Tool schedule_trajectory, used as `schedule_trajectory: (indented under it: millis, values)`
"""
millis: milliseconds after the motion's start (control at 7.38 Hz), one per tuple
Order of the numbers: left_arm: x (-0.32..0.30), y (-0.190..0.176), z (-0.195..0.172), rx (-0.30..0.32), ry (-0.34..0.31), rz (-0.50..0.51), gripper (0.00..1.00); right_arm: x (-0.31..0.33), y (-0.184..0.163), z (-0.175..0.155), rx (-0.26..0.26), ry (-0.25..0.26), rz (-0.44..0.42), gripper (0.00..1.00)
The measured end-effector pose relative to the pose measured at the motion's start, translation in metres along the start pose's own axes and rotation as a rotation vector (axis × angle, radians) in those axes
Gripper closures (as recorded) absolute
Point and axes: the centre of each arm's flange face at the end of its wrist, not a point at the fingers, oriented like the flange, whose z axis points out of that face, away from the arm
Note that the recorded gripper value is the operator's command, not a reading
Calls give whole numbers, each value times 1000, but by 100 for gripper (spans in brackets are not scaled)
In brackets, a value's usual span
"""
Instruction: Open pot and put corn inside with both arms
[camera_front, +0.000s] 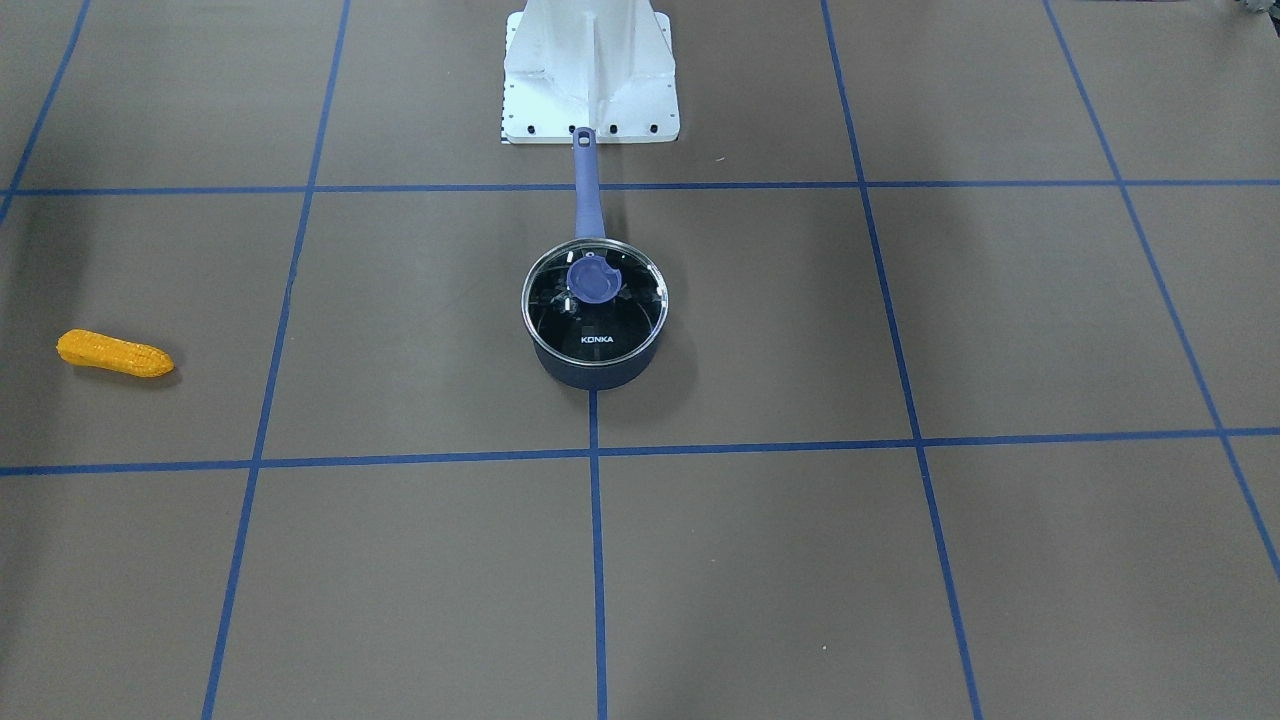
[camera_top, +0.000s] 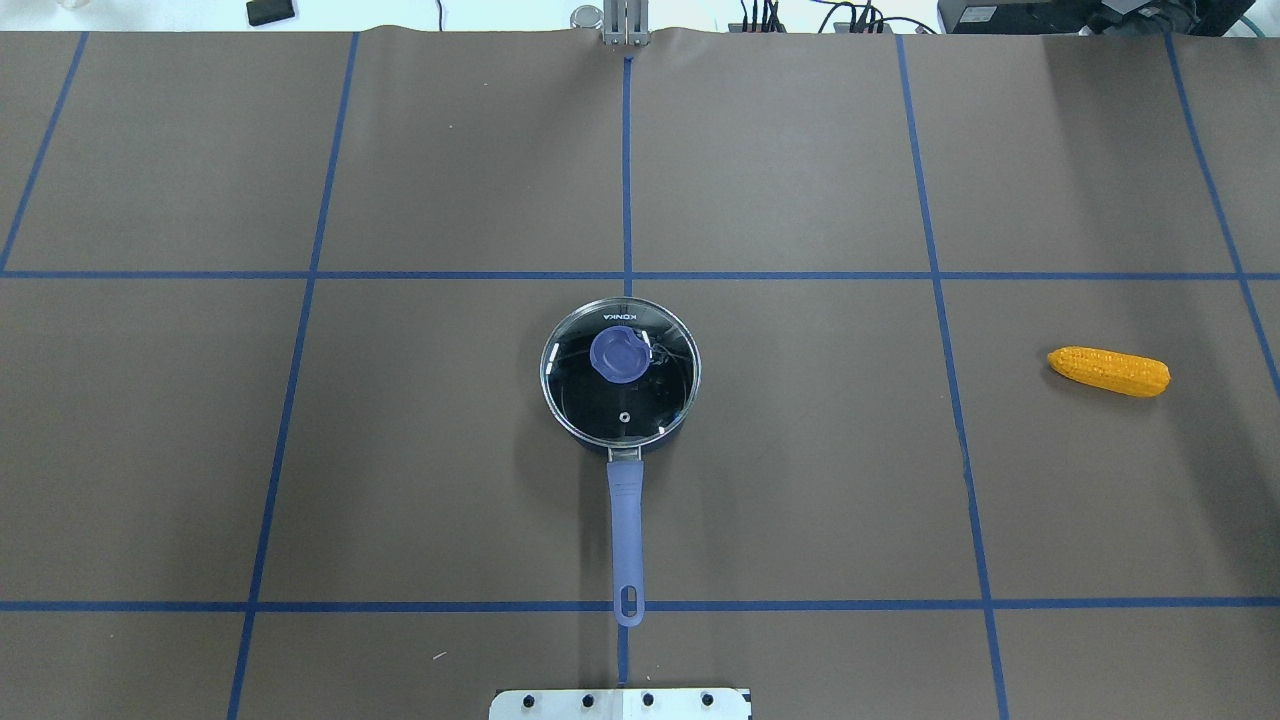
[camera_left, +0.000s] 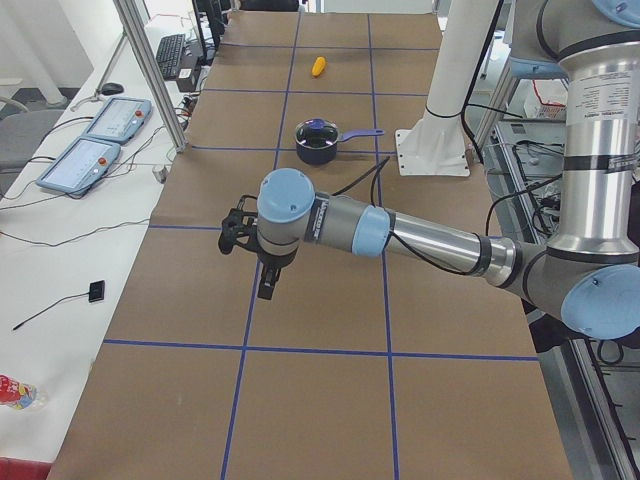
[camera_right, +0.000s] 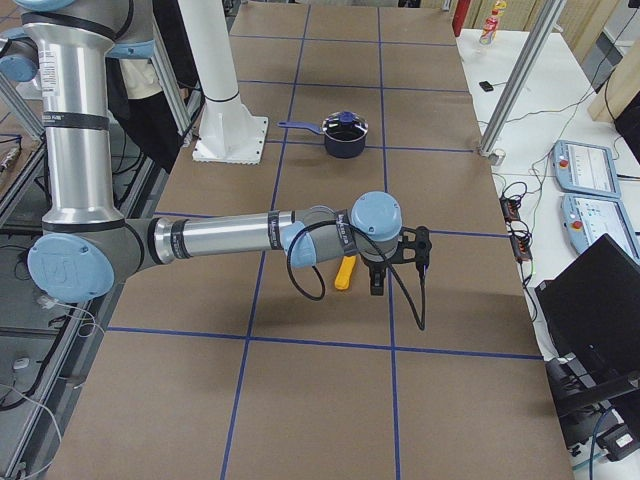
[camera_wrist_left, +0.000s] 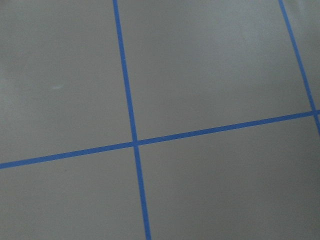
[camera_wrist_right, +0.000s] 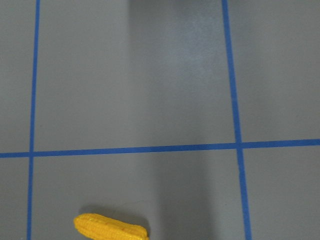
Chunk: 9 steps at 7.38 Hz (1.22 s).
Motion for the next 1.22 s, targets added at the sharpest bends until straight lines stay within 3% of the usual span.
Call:
schedule_trajectory:
  millis: [271, 542, 678, 814, 1220]
  values:
    - [101, -7, 13, -30, 43, -50, 2, -63, -13, 40, 13, 55, -163, 1]
    - [196, -15, 33, -68, 86, -100, 2, -111, -13, 79, 8, 111, -337, 9]
    - [244, -12, 44, -85, 95, -136, 2, -125, -8, 97, -4, 139, -434, 0]
    - [290, -7, 53, -105, 95, -174, 2, -132, -3, 111, -17, 160, -494, 0]
    - [444, -4, 67, -155, -8, -238, 2, -142, 19, 151, -72, 199, -566, 0]
